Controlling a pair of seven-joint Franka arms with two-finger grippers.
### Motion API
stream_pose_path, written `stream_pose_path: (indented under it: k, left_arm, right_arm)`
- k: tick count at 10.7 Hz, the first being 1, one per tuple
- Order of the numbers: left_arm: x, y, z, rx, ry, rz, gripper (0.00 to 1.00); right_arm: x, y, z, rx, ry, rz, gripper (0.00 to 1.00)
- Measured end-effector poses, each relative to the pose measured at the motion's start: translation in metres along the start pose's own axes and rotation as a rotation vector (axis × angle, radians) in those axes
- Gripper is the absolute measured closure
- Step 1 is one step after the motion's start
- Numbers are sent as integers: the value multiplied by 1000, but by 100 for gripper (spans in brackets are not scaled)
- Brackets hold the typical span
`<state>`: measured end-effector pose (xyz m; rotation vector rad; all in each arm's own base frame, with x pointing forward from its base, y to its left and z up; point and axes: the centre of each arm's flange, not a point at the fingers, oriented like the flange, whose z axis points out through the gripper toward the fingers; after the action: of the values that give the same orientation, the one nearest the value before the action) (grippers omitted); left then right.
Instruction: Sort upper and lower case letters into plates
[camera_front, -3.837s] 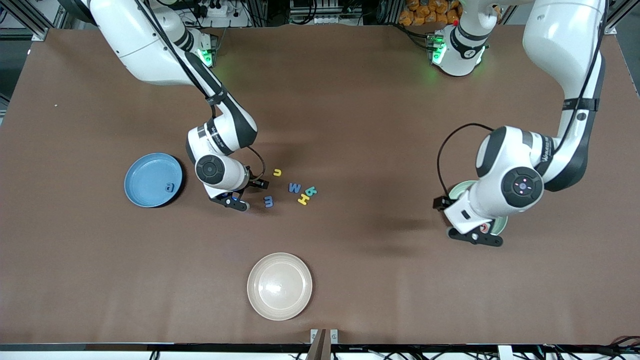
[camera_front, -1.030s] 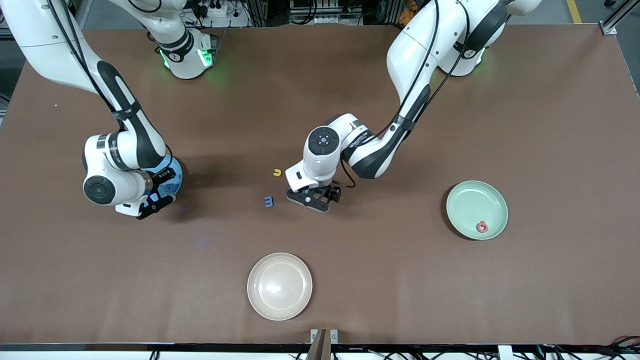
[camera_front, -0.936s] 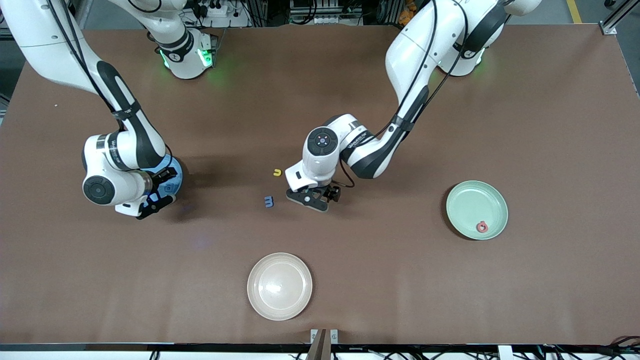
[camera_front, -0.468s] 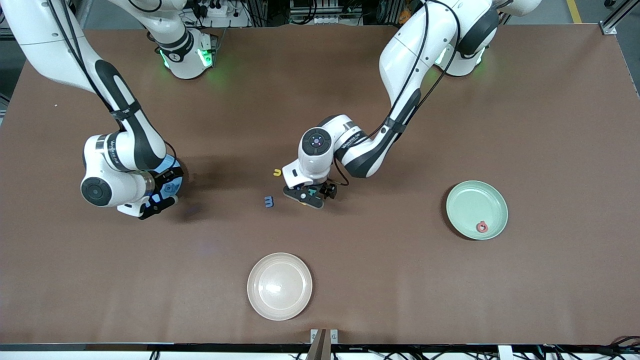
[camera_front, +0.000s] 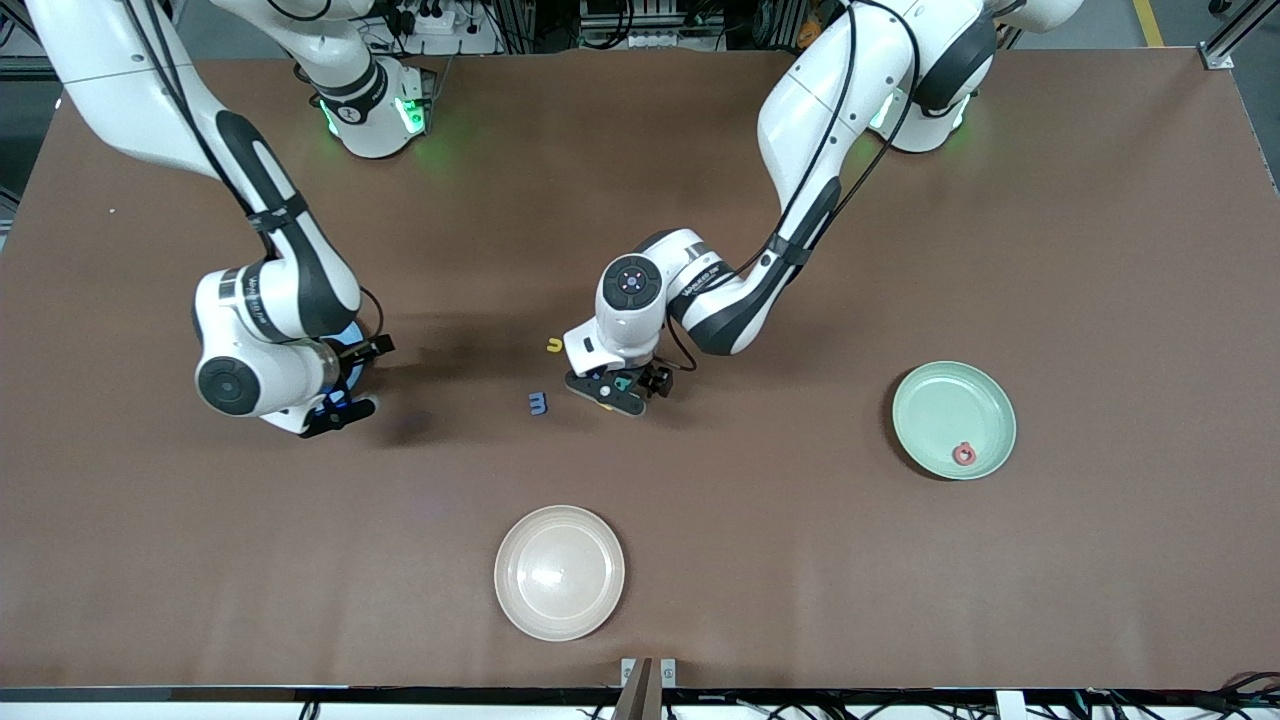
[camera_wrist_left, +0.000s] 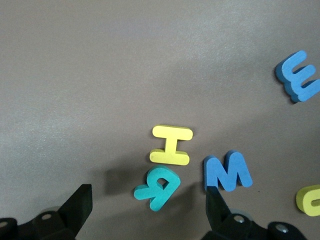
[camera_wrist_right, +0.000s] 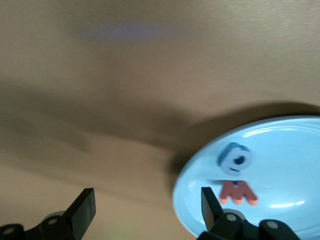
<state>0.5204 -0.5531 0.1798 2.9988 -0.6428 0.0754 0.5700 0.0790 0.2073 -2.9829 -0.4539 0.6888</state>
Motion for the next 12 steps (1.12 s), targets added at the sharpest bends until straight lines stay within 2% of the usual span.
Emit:
stream_pose_path:
  k: [9,12]
  left_arm:
    - [-2,-2,10,6,-12,13,0]
    - [-4,1,11,6,-14,18,8]
  right_arm:
    - [4,-29,-4,8,8,49,6]
    - [5,-34,-4,5,8,52,6]
